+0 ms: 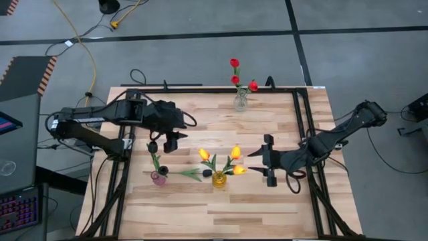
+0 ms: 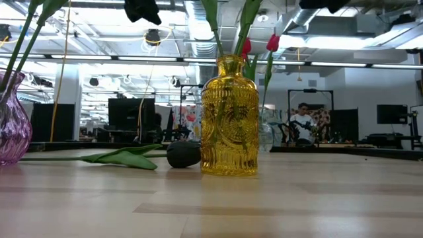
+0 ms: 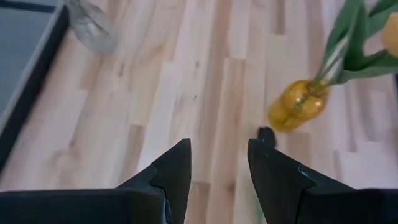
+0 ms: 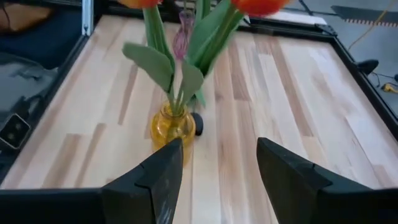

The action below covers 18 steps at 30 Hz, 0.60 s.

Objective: Sort flowers into vase by color
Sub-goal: Put the black flower into the purple vase

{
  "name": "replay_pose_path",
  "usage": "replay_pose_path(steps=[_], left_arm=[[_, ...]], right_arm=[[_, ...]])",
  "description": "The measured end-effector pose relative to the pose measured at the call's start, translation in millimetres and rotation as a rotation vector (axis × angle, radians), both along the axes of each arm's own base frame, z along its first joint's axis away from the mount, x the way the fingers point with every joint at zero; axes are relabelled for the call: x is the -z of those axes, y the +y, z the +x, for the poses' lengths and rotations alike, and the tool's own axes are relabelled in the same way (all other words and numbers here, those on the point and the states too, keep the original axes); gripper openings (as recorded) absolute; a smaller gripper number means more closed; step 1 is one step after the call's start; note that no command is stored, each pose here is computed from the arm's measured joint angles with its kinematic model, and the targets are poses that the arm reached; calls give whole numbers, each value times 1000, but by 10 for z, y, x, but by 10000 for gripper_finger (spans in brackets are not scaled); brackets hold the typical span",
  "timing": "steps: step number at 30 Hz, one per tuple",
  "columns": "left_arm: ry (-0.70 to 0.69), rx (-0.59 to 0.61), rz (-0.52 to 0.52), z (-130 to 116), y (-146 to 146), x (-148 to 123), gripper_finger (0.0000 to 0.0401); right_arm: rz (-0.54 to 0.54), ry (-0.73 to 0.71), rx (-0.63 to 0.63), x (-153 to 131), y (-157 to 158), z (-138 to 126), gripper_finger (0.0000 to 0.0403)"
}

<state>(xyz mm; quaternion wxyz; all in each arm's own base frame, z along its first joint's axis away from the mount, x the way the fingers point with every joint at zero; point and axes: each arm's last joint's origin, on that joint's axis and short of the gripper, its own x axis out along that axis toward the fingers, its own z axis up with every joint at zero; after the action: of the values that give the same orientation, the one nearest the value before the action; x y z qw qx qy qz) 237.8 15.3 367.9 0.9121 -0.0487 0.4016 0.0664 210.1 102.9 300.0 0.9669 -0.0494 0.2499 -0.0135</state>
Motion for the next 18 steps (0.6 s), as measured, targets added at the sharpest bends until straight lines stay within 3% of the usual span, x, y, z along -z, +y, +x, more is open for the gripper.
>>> replay_pose_path(steps=[7,13,18], left_arm=[[35,21,-122,111,277,121,146],[160,83,-244,288,549,426,146],[262,159,-274,422,618,671,146]], right_arm=[[-12,23,29,25,-64,24,233],[-14,27,54,29,-117,45,233],[-14,27,59,29,-129,50,233]])
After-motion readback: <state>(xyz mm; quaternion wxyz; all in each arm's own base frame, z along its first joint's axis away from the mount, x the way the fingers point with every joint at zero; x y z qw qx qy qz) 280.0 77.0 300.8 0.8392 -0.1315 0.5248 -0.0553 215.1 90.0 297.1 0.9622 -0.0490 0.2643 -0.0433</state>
